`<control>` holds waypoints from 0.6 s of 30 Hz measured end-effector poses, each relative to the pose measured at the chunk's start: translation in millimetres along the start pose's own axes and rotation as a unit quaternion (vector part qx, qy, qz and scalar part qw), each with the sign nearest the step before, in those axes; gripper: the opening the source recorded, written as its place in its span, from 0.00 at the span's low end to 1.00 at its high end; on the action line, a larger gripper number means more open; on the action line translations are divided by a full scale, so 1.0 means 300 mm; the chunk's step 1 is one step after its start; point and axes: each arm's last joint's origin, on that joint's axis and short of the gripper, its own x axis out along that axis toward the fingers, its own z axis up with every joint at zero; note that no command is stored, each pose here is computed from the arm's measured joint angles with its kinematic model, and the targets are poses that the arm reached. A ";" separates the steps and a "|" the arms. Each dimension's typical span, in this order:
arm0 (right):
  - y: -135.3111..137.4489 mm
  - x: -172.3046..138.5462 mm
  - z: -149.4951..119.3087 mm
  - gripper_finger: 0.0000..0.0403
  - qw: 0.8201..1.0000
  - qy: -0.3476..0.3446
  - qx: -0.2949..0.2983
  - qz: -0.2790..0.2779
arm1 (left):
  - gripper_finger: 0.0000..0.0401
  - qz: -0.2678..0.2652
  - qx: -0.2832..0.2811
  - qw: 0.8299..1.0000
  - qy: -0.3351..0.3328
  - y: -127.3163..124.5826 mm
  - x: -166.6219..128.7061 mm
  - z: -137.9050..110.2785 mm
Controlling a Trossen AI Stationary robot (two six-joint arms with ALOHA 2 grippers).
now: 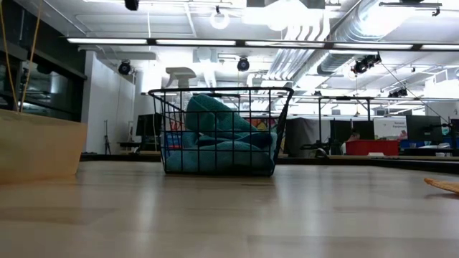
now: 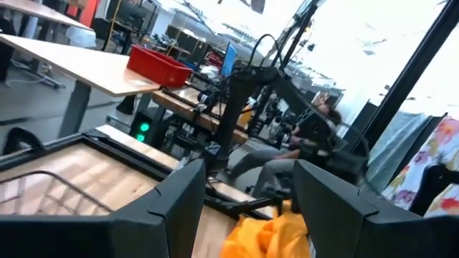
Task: Sort microfiber towel by color & place in baskets
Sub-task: Stack the left orange towel on the right orange towel
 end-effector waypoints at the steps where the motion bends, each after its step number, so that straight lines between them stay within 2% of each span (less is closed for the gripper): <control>1: 0.002 -0.007 0.002 0.76 1.000 0.009 -0.005 0.004 | 0.50 0.003 0.006 1.000 0.002 0.005 -0.010 0.008; 6: 0.011 -0.063 0.013 0.81 1.000 0.027 -0.001 0.004 | 0.50 0.007 0.037 0.999 -0.007 0.037 -0.067 0.068; 15: 0.002 -0.200 0.046 0.82 0.999 0.026 0.035 -0.027 | 0.50 0.009 0.075 0.997 -0.001 0.109 -0.172 0.145; 18: 0.000 -0.245 0.064 0.82 0.998 0.002 0.048 -0.035 | 0.50 0.005 0.094 0.996 0.000 0.125 -0.194 0.159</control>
